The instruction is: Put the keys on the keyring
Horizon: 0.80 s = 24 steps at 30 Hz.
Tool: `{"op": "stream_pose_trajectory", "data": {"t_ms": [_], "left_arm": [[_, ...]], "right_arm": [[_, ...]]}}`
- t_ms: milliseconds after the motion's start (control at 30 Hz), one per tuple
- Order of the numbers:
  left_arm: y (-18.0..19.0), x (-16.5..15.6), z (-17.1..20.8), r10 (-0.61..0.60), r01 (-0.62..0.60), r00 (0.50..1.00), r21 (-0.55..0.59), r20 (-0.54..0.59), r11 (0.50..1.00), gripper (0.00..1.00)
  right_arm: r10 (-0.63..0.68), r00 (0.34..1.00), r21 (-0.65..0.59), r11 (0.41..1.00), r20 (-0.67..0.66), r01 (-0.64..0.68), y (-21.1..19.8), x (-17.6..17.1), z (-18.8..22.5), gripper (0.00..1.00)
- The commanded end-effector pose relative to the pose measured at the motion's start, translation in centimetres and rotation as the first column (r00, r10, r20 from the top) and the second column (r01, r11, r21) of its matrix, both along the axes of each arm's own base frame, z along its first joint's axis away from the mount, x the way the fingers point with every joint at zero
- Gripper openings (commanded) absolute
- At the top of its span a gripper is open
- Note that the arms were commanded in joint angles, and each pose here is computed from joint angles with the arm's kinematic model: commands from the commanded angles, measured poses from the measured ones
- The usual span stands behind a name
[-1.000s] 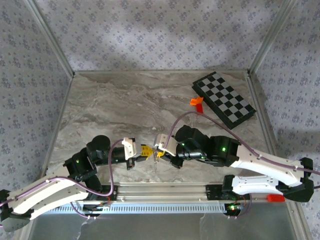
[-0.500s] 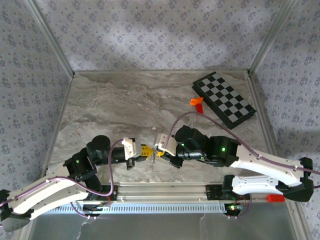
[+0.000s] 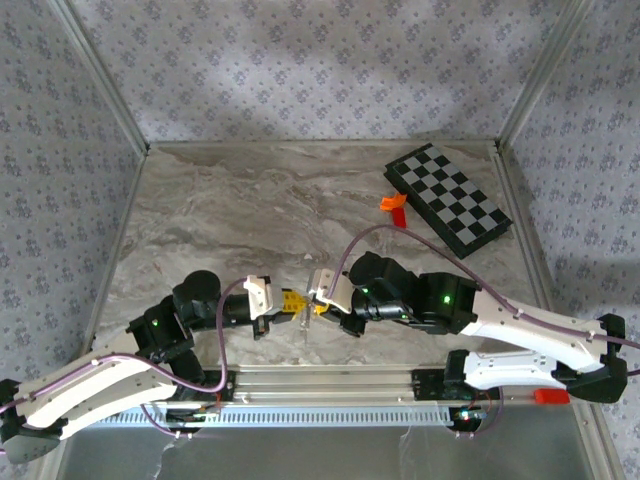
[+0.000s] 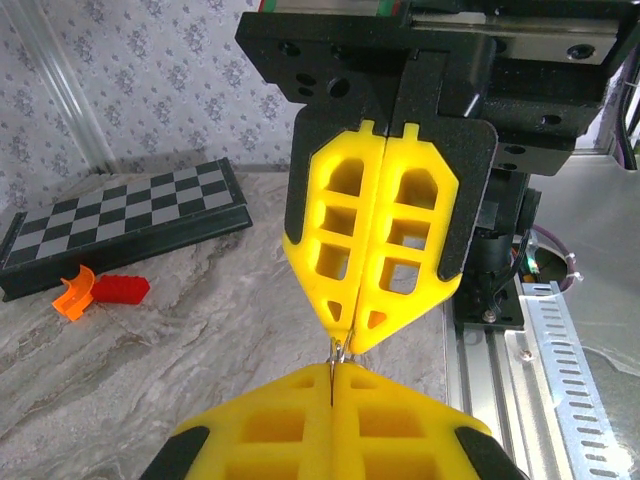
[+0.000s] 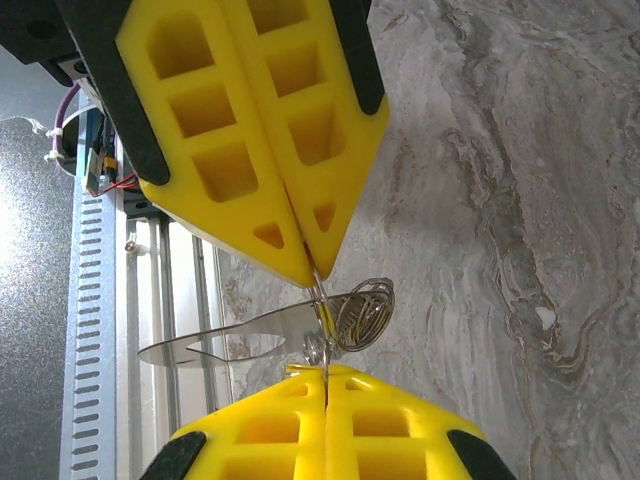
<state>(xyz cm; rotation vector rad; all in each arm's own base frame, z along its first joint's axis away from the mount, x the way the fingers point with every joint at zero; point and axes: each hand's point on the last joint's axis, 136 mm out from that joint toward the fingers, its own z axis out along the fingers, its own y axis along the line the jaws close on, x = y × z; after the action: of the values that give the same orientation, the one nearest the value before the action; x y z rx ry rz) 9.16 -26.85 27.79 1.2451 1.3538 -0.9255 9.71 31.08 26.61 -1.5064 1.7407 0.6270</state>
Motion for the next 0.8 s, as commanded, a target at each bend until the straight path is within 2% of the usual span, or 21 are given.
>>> {"op": "stream_pose_trajectory", "data": {"t_ms": [0,767], "left_arm": [[-0.16,-0.11,1.78,-0.007,0.01,0.999,-0.056,0.036,0.998,0.0],[-0.25,-0.28,1.9,-0.019,0.022,0.999,-0.058,0.036,0.998,0.0]], "right_arm": [[0.031,0.999,0.038,0.999,0.021,-0.032,0.42,-0.41,1.54,0.0],[0.012,0.999,0.022,1.0,0.046,-0.013,0.1,0.1,1.48,0.0]]}}
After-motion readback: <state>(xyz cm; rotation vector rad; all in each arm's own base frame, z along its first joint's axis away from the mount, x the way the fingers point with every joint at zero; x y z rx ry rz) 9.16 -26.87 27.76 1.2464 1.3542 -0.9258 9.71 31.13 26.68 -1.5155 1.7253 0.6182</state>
